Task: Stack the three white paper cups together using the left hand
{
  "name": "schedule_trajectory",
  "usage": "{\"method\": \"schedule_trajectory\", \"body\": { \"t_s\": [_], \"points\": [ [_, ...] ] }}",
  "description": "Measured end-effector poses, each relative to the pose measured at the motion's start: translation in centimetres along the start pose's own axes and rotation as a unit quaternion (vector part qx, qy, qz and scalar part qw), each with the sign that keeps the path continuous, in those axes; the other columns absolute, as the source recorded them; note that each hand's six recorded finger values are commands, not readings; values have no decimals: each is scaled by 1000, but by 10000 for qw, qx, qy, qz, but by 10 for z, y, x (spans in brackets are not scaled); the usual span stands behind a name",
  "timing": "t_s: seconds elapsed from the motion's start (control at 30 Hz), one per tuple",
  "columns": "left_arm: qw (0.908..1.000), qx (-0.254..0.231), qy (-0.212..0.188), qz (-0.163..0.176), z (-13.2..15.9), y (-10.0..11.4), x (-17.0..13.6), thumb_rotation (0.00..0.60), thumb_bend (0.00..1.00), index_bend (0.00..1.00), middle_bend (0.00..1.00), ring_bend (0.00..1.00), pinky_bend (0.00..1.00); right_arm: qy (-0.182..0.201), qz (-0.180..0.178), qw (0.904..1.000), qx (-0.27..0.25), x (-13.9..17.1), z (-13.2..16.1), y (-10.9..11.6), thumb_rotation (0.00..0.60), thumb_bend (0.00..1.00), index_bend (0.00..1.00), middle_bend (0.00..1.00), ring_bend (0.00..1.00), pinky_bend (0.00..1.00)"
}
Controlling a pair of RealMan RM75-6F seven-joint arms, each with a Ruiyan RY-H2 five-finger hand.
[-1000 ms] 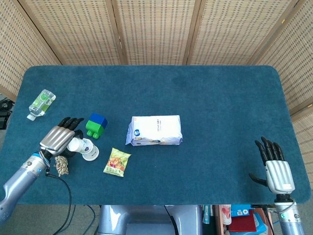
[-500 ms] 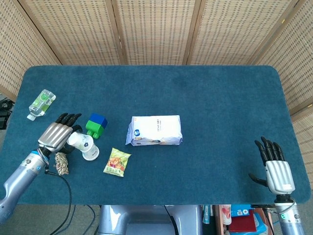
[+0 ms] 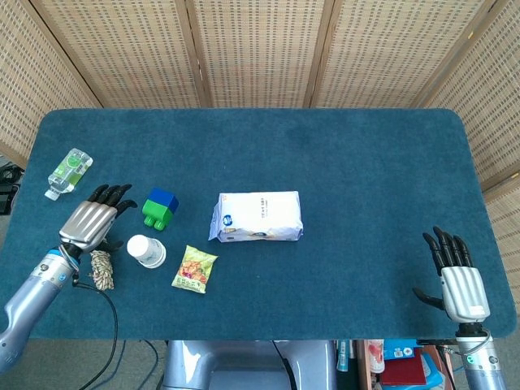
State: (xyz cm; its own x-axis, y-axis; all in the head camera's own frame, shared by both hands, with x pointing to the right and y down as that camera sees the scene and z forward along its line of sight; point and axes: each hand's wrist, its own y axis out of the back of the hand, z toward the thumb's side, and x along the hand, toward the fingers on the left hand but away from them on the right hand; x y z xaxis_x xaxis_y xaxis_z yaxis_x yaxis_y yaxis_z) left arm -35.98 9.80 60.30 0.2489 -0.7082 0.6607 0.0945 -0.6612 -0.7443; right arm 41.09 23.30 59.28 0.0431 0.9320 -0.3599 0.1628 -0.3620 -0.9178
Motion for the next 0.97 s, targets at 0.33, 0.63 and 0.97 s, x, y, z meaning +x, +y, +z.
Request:
{"method": "schedule_trajectory", "body": {
  "t_s": [0.33, 0.63, 0.97],
  "points": [
    [9907, -1092, -77, 807, -4, 4, -31, 600, 265, 164, 0, 0, 0, 20, 28, 10000, -42, -1, 1, -1, 600, 53, 32, 0, 0, 0],
    [9716, -1349, 87, 1942, -17, -43, -81, 600, 266, 0, 0, 0, 0, 98, 82, 9999, -30, 0, 5, -5, 600, 52, 32, 0, 0, 0],
    [9816, -832, 725, 1556, -24, -99, -115, 600, 249, 0, 0, 0, 0, 185, 39, 9998, 87, 0, 9, -5, 600, 52, 32, 0, 0, 0]
  ]
}}
